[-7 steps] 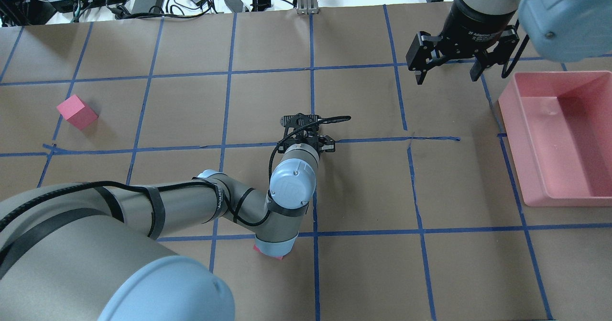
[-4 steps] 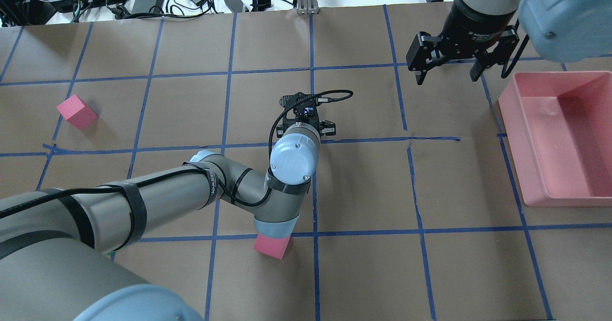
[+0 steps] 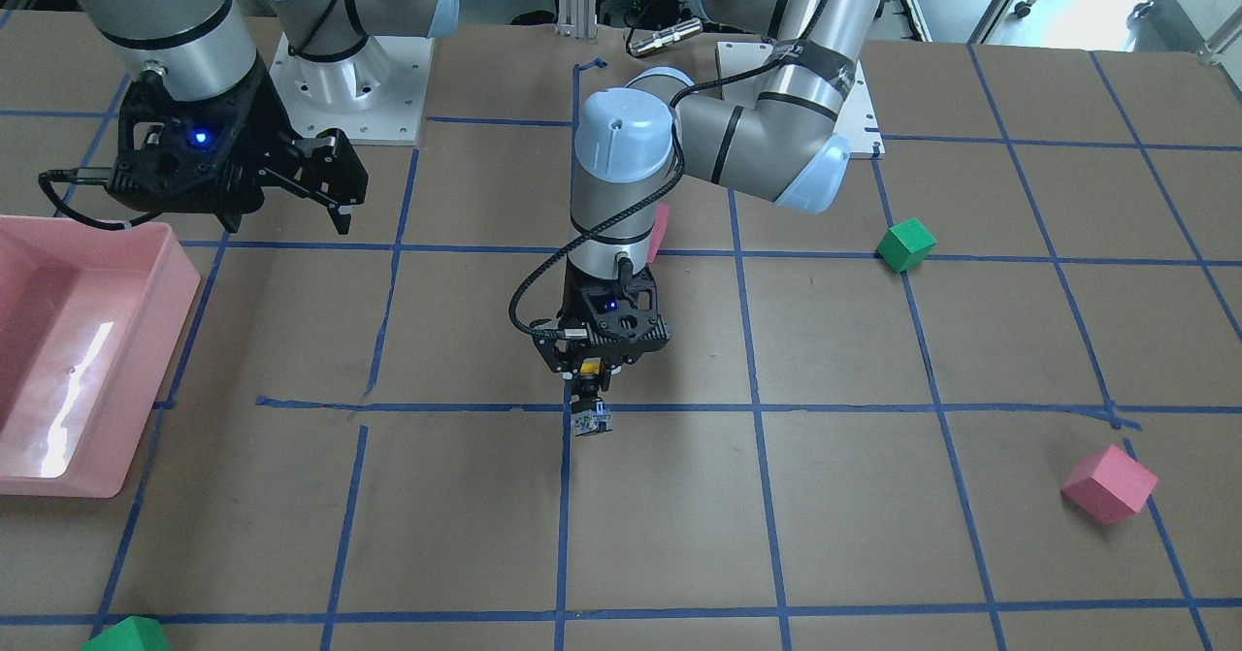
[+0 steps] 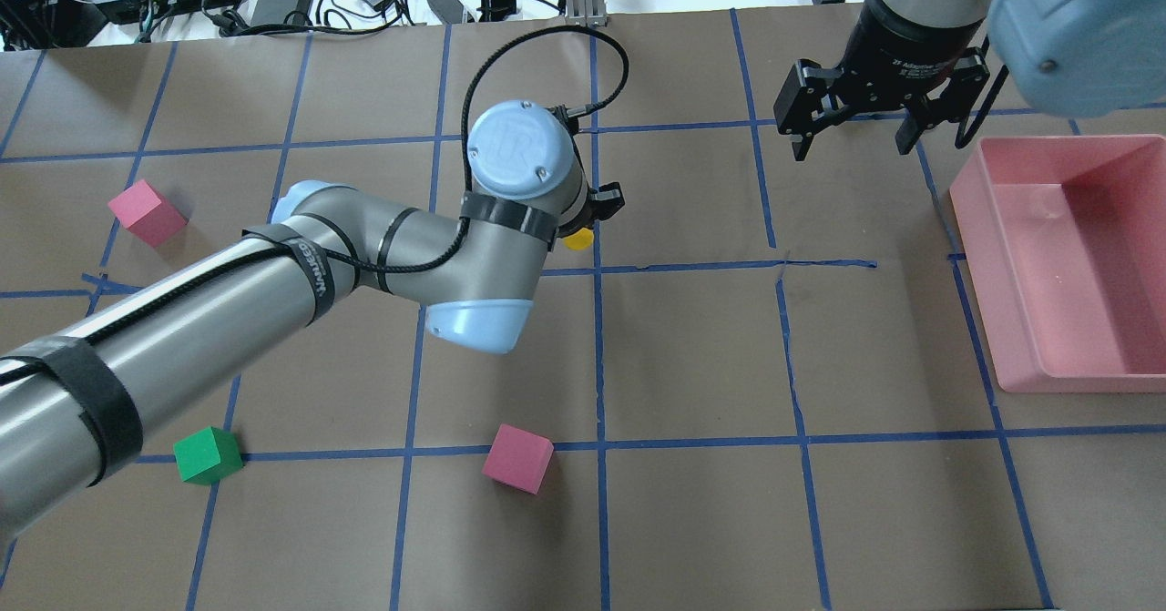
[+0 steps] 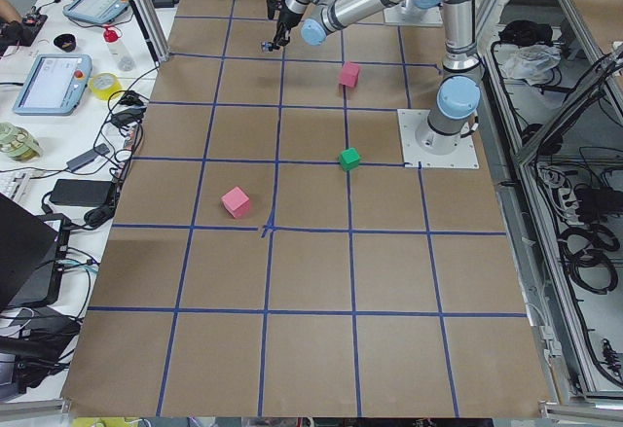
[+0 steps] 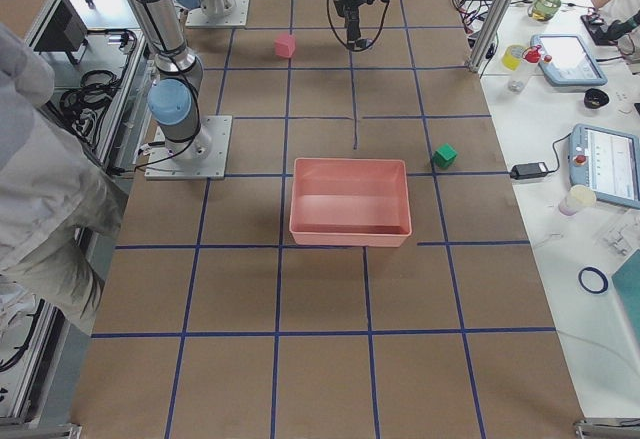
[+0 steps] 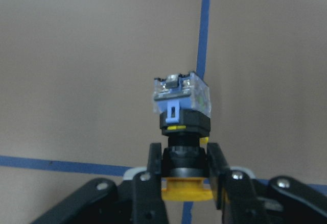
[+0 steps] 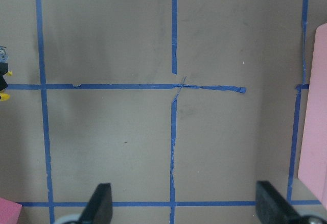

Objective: Align button upright
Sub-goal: 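Lower the button upright onto the table with the left gripper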

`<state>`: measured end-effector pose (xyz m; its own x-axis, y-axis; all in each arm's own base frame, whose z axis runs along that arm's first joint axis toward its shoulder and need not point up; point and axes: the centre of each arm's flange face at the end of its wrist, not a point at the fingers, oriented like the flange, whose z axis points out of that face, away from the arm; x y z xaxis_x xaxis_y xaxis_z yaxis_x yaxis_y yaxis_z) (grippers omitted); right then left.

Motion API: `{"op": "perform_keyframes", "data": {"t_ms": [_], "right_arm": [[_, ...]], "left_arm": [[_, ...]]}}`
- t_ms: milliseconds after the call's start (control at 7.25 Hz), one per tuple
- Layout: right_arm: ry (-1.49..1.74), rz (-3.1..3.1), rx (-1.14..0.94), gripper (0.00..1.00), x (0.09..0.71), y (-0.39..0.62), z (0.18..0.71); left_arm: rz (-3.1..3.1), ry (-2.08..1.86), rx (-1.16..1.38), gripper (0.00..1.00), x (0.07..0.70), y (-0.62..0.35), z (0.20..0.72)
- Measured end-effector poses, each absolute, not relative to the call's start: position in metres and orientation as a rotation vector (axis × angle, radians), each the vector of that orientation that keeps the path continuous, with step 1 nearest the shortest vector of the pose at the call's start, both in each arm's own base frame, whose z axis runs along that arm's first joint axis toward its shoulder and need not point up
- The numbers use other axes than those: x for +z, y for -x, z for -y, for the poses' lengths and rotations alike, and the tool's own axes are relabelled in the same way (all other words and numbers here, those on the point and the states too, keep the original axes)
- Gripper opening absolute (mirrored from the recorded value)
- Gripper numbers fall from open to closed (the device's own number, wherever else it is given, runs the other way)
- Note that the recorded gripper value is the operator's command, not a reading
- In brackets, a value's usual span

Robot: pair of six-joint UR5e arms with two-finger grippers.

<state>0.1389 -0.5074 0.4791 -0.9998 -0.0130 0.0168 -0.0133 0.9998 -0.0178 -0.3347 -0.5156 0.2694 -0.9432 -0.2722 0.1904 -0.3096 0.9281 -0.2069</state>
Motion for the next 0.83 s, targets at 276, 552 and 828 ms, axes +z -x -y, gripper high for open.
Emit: {"op": "perform_keyframes", "data": {"t_ms": [276, 552, 828], "right_arm": [[-0.019, 3.125, 0.028, 1.0, 0.479, -0.139, 0.507], [-0.019, 3.125, 0.027, 1.0, 0.479, -0.139, 0.507], [-0.019, 3.125, 0.027, 1.0, 0.479, -0.139, 0.507]], "left_arm": [[2.747, -0.78, -0.059, 0.0, 0.274, 0.322, 0.528], [2.481, -1.054, -0.412, 0.0, 0.259, 0.302, 0.543], [2.243, -1.237, -0.613, 0.0, 0.235, 0.273, 0.575]]}}
